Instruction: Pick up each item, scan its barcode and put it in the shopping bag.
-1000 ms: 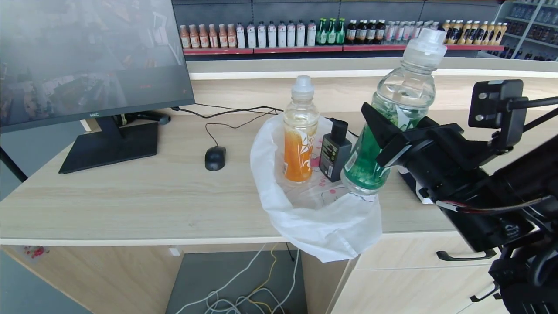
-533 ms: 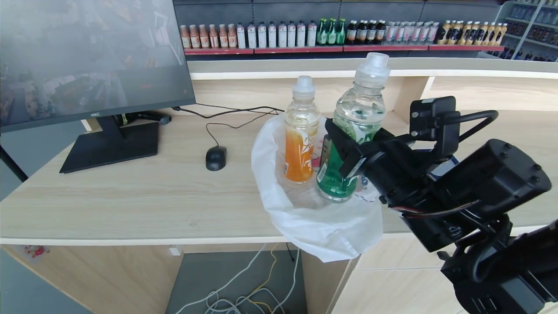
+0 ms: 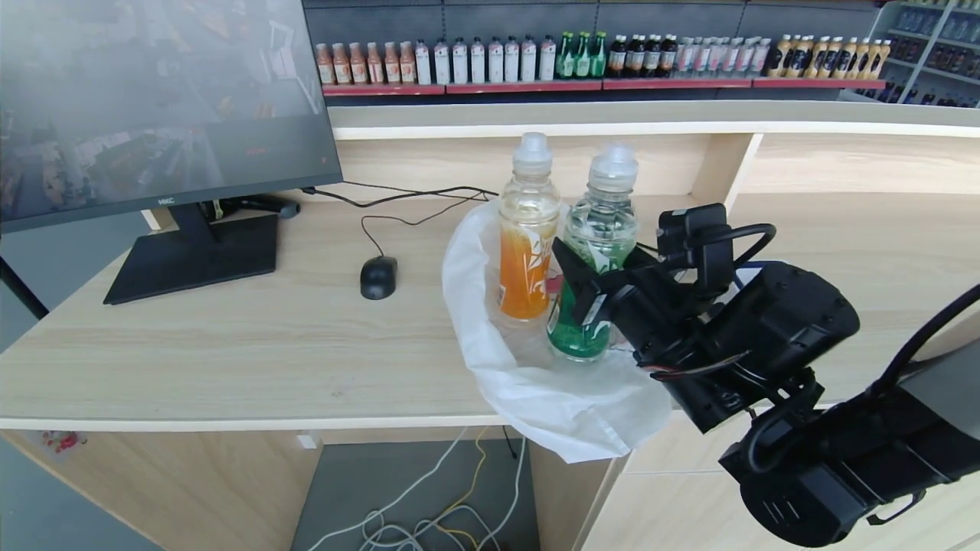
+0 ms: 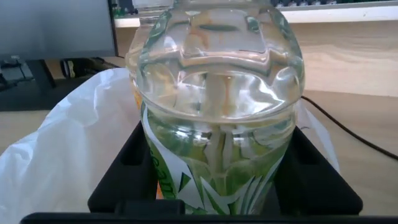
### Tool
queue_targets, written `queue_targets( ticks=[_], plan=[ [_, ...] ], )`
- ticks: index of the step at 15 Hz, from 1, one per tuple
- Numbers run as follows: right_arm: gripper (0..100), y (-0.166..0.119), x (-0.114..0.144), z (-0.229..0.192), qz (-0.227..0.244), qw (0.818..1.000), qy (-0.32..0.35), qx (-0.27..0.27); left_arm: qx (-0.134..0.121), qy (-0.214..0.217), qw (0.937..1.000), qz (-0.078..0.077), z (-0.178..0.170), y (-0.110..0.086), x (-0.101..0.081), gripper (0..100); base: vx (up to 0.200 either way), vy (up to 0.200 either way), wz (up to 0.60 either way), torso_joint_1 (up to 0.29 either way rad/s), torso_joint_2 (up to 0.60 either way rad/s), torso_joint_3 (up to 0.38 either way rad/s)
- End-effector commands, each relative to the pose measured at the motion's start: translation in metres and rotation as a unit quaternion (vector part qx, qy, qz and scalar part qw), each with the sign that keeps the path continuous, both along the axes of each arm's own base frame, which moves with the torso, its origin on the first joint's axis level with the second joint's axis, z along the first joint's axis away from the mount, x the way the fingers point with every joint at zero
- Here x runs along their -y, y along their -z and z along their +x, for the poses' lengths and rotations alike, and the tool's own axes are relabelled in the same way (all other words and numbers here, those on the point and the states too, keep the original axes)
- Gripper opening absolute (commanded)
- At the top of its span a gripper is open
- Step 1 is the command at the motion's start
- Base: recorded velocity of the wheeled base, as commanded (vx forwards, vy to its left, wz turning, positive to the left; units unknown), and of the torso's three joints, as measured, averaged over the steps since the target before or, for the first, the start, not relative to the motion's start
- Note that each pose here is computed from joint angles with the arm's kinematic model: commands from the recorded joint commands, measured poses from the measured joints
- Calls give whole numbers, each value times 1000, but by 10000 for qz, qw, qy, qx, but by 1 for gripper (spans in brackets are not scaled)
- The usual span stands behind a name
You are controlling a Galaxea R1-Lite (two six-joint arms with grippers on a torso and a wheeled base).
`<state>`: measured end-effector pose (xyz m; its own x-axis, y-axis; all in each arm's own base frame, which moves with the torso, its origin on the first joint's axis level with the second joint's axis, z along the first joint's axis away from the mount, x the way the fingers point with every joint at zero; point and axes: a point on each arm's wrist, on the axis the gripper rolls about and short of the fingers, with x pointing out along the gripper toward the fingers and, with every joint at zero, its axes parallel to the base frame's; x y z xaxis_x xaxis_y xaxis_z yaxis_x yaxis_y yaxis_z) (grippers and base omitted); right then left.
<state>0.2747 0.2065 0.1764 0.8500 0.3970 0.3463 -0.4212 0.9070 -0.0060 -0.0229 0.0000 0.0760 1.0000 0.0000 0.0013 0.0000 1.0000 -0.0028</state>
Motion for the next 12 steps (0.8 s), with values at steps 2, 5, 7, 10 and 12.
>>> queue_targets(
  ticks=[2, 5, 7, 10, 12],
  plan=[
    [0, 13, -6, 6, -109, 9998, -8, -137, -6, 0, 10000, -2, 0, 0, 0, 100, 0, 0, 0, 0, 0, 0],
    [0, 19, -11, 5, -164, 9996, -82, -194, 1, 0, 10000, -2, 0, 0, 0, 100, 0, 0, 0, 0, 0, 0],
    [0, 21, -15, 0, -187, 9994, -169, -231, 1, 0, 10000, -2, 0, 0, 0, 100, 0, 0, 0, 0, 0, 0],
    [0, 21, -15, 1, -179, 9994, -166, -244, 1, 0, 10000, -2, 0, 0, 0, 100, 0, 0, 0, 0, 0, 0],
    [0, 22, -15, 0, -193, 9993, -166, -262, 1, 0, 10000, -2, 0, 0, 0, 100, 0, 0, 0, 0, 0, 0]
  ],
)
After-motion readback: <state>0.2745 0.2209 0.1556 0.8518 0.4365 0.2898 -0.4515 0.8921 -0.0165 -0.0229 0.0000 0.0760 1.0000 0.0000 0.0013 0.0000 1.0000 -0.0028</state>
